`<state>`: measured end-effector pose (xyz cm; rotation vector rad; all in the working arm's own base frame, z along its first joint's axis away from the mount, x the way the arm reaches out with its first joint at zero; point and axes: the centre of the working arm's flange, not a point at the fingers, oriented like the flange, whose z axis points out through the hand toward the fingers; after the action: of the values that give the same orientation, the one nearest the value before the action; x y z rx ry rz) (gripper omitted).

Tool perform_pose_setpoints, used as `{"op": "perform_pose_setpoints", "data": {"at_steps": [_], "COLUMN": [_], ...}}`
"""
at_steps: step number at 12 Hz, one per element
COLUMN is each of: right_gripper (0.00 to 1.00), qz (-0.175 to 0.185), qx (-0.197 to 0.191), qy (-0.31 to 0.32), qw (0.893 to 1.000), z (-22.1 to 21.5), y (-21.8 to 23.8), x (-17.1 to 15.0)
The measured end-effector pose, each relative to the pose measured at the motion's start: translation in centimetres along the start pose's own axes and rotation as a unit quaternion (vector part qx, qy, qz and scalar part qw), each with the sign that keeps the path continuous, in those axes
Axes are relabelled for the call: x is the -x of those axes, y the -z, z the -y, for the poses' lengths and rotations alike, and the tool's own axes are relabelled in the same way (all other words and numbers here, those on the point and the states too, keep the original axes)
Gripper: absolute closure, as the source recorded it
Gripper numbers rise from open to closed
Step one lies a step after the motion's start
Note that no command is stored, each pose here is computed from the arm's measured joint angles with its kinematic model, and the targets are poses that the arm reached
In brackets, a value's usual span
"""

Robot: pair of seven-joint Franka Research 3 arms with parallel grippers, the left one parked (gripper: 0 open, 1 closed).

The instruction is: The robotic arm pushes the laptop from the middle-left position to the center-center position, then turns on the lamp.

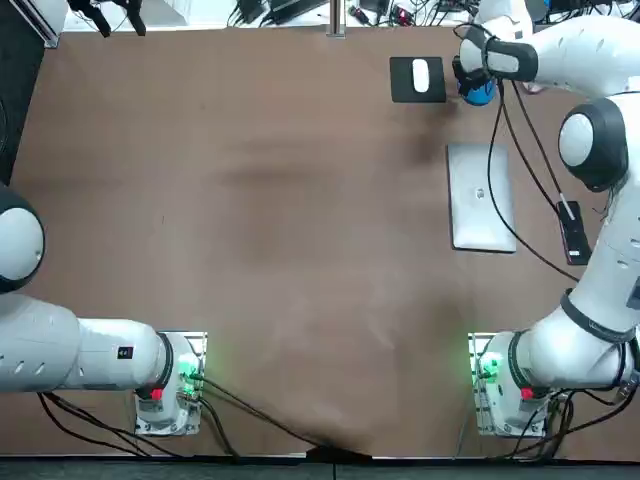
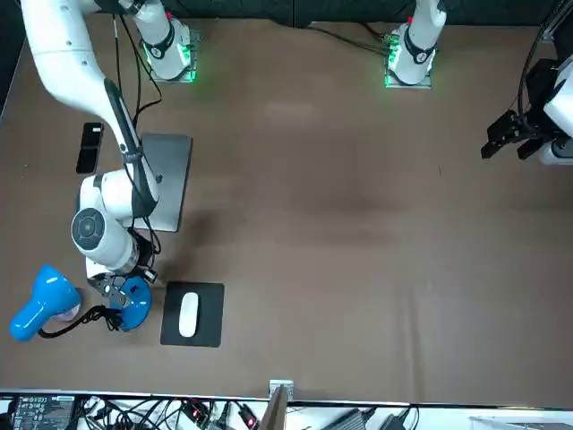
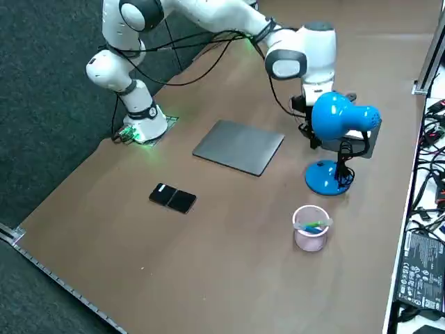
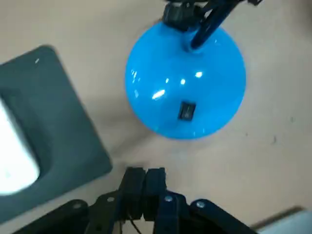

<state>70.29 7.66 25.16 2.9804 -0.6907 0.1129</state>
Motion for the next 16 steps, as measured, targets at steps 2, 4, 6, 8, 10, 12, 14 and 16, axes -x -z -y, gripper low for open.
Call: {"op": "perform_pose_setpoints", "data": {"at_steps": [2, 4, 6, 8, 10, 12, 14, 16], "right_gripper": [0.89, 0.88, 0.87, 0.85, 0.81, 0.76, 0.73, 0.62], "qz": [0.015, 0.021, 0.024, 0.029, 0.038, 0.041, 0.045, 0.042], "qx": [0.006, 0.009, 0.012, 0.016, -0.004, -0.015, -0.016, -0.016], "qy": [0.018, 0.044, 0.061, 0.099, 0.136, 0.174, 0.209, 0.218], "qw": [1.0, 0.999, 0.998, 0.995, 0.99, 0.984, 0.977, 0.975], "z": [0.8, 1.1, 0.8, -0.1, -1.2, -3.5, -6.5, -8.6], "y": [2.1, 4.7, 7.6, 11.0, 14.6, 17.9, 20.7, 23.5], "x": [1.0, 1.6, 2.1, 2.5, 2.6, 2.2, 1.8, 1.8]}}
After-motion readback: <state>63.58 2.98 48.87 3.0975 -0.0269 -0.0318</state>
